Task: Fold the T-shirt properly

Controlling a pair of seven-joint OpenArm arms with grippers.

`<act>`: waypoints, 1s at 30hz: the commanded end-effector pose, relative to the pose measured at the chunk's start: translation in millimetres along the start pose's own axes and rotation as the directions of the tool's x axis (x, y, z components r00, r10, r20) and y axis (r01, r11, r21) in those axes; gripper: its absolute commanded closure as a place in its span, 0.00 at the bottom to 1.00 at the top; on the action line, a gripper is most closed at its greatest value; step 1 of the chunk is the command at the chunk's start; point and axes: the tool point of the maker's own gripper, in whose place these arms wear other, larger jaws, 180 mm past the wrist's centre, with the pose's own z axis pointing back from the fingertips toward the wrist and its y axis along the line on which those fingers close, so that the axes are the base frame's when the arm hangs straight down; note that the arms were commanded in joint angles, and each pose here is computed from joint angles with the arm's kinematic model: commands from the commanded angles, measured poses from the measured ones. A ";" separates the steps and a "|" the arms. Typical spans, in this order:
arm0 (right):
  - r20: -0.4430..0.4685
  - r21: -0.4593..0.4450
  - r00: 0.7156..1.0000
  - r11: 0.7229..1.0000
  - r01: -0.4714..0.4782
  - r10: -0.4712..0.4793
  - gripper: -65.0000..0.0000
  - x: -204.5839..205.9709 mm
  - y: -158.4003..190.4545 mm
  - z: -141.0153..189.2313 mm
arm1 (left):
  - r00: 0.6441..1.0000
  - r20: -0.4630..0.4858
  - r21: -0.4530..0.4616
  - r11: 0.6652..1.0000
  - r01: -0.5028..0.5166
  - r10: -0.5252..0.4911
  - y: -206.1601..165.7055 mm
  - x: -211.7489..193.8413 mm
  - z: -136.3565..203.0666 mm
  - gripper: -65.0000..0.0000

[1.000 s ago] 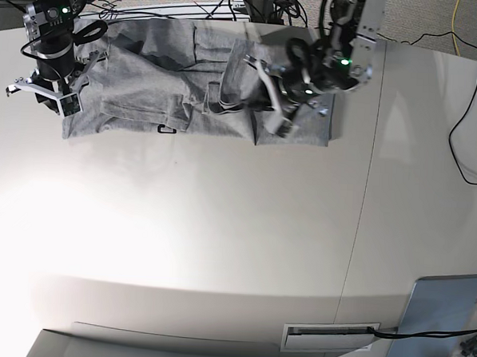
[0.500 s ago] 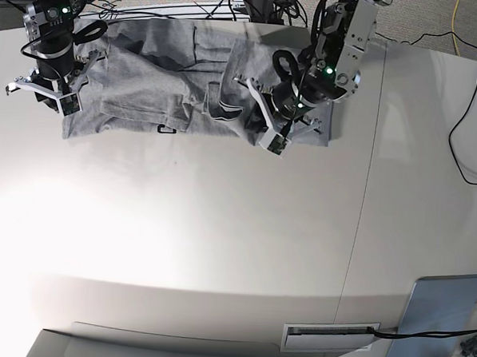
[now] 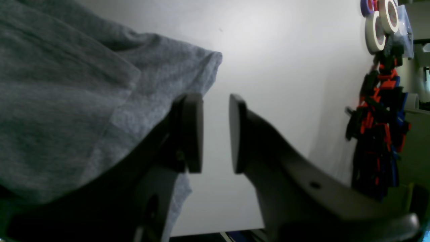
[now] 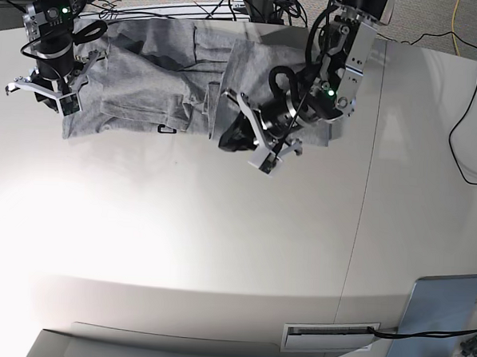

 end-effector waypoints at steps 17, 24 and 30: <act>0.029 0.034 0.986 0.986 0.162 -0.163 0.78 5.0 -5.2 4.2 | 0.999 0.050 0.190 0.982 0.010 -0.020 78.2 16.5 88.1 1.00; 0.001 0.007 0.934 0.934 0.357 -0.357 0.78 -27.4 -56.4 3.3 | 1.000 -0.022 0.334 0.942 0.011 -0.004 127.2 -22.1 160.1 1.00; -0.109 0.168 0.860 0.844 0.510 -0.498 0.78 -73.4 -51.6 -1.2 | 0.999 0.027 0.298 0.953 -0.044 0.038 122.6 -33.8 195.1 1.00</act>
